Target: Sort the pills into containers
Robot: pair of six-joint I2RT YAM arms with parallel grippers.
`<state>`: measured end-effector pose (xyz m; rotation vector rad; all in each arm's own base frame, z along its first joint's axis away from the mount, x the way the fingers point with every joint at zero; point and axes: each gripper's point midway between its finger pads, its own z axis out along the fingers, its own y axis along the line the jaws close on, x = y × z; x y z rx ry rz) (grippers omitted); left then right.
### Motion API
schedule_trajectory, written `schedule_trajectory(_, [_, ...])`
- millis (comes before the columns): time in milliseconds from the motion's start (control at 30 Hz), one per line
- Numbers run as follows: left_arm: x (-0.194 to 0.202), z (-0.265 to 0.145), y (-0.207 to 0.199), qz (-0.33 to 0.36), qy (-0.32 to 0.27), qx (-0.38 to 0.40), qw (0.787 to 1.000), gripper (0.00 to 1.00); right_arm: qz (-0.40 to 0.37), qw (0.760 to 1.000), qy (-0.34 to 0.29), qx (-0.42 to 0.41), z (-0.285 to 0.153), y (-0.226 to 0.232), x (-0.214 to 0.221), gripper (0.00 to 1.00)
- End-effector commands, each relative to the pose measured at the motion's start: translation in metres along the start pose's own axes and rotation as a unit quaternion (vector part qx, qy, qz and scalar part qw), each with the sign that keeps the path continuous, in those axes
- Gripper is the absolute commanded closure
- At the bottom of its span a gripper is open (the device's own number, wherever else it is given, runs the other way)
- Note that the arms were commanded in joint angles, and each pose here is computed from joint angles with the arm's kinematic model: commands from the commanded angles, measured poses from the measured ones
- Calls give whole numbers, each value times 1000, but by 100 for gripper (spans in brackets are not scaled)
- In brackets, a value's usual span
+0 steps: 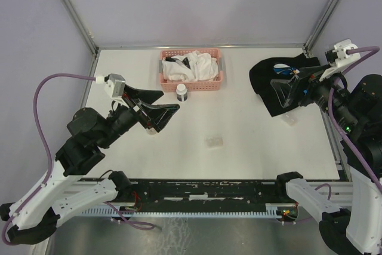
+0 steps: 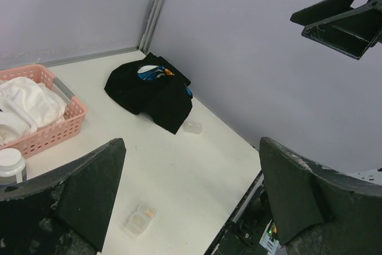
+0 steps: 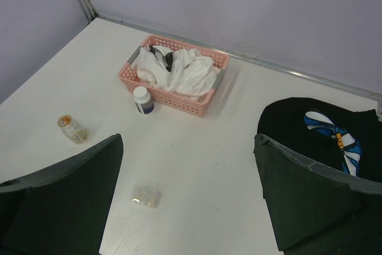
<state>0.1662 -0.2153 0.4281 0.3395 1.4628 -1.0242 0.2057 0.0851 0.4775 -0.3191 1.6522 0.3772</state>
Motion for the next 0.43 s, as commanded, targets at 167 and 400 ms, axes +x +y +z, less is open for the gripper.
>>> schedule_trajectory(167, [-6,2,2,20,-13,-2,1000,1,-4,1000,-23,18,-4,-5,-11,1])
schedule_trajectory(400, [-5,3,3,20,-12,-3,1000,1,-7,1000,-18,18,2,-7,-7,1])
